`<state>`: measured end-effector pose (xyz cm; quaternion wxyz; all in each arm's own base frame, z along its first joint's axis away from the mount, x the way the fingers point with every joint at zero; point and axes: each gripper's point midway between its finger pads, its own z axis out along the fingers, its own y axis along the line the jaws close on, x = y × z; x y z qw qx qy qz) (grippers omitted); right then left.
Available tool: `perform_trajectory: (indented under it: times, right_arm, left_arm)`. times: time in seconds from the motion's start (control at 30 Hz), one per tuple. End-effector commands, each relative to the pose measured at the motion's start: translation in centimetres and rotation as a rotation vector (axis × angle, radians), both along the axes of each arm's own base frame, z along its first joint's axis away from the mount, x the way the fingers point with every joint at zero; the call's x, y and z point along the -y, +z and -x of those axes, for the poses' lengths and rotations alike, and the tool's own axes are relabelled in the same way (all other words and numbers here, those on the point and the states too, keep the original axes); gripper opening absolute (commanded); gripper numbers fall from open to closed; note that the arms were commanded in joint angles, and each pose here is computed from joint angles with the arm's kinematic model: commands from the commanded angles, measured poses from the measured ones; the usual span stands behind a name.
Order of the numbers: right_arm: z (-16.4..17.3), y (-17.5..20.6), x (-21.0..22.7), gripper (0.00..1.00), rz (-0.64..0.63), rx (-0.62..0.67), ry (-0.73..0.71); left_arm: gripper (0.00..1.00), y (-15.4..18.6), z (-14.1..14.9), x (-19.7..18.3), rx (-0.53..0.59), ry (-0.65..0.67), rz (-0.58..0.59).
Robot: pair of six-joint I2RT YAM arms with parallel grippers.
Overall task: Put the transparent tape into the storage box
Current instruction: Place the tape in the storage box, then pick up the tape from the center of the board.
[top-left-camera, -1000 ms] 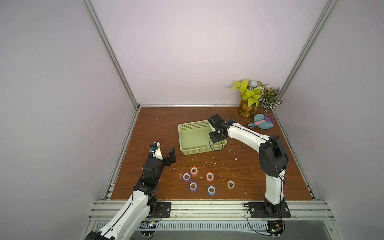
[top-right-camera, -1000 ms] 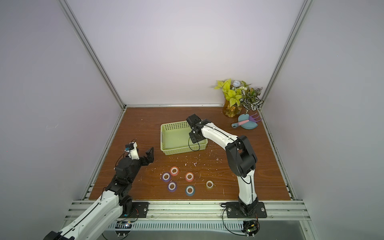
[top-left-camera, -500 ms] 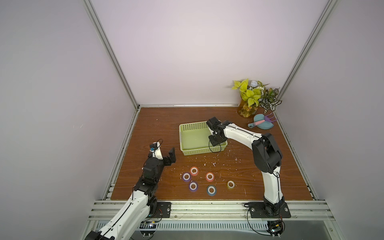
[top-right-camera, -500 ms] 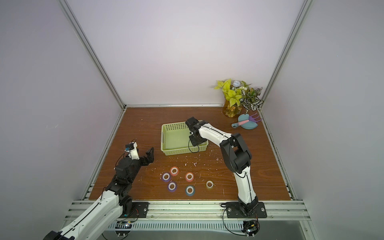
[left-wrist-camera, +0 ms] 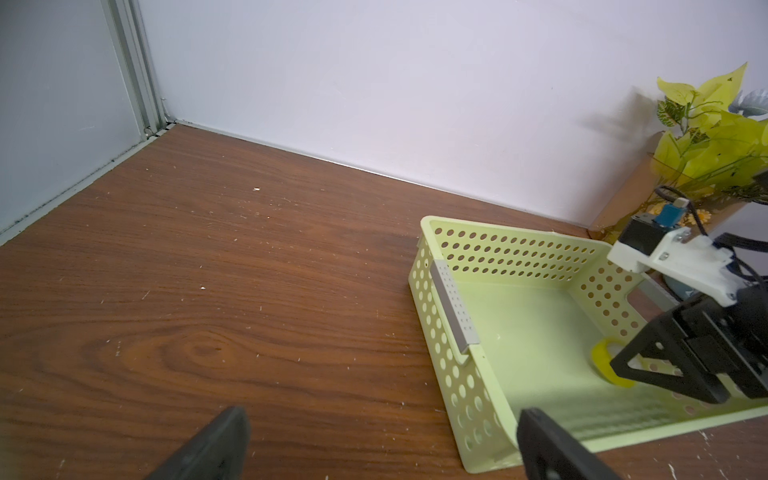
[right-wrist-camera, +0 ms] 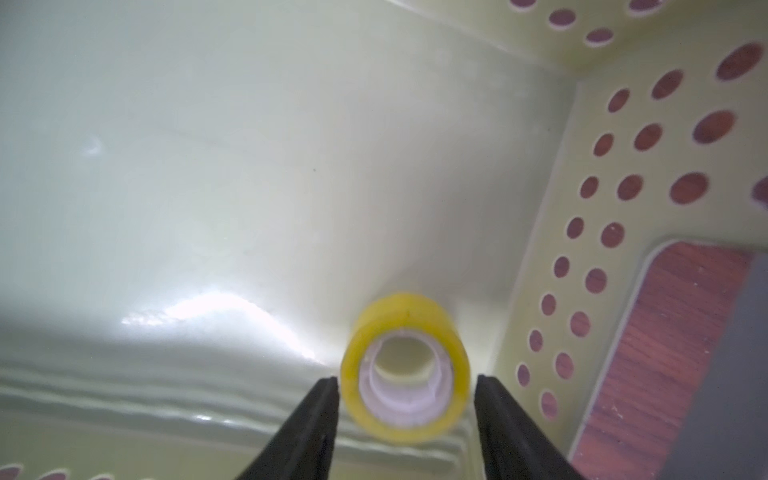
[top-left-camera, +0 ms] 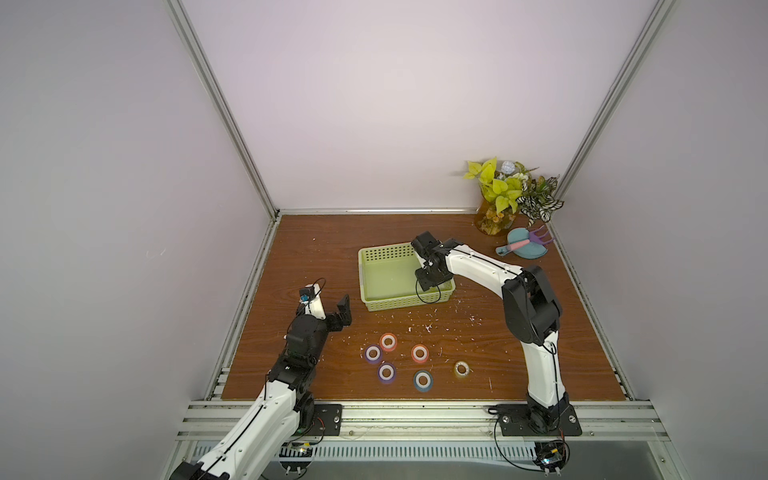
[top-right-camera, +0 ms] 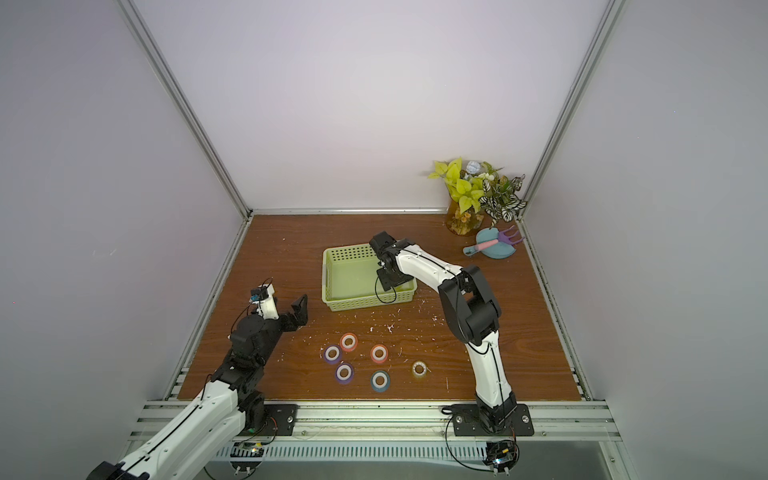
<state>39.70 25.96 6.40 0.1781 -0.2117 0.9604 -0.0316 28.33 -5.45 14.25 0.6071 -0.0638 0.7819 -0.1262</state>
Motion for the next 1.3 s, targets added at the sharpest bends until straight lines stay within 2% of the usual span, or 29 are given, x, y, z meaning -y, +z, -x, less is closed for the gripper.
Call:
perform_trajectory:
  times: [0.0, 0.37, 0.47, 0.6, 0.73, 0.93, 1.27]
  right_arm:
    - [-0.3, 3.1, -0.3, 0.62, -0.022, 0.049, 0.000]
    - [1.6, 9.3, 0.4, 0.73, -0.106, 0.162, -0.018]
    - [3.0, 10.2, 1.3, 0.80, -0.143, 0.182, -0.035]
    - [5.5, 10.6, 3.0, 0.99, -0.199, 0.200, -0.060]
    - [8.3, 9.8, 4.6, 0.99, -0.238, 0.187, -0.084]
    - [12.5, 6.6, 7.0, 0.99, -0.228, 0.119, -0.120]
    - [19.5, 1.3, 7.8, 0.97, -0.258, -0.026, -0.140]
  left_arm:
    - [0.99, 0.4, -0.1, -0.3, 0.022, 0.009, -0.005]
    - [0.99, 0.3, -0.2, -0.2, 0.019, 0.007, -0.006]
    - [0.99, 0.4, -0.2, -0.2, 0.019, 0.008, -0.005]
    - [0.99, 0.4, -0.1, -0.2, 0.019, 0.008, -0.006]
    - [0.99, 0.5, -0.1, -0.3, 0.020, 0.011, -0.004]
    - [0.99, 0.3, -0.1, -0.5, 0.013, 0.019, -0.005]
    - [0.99, 0.2, -0.1, -0.5, 0.009, 0.021, -0.004]
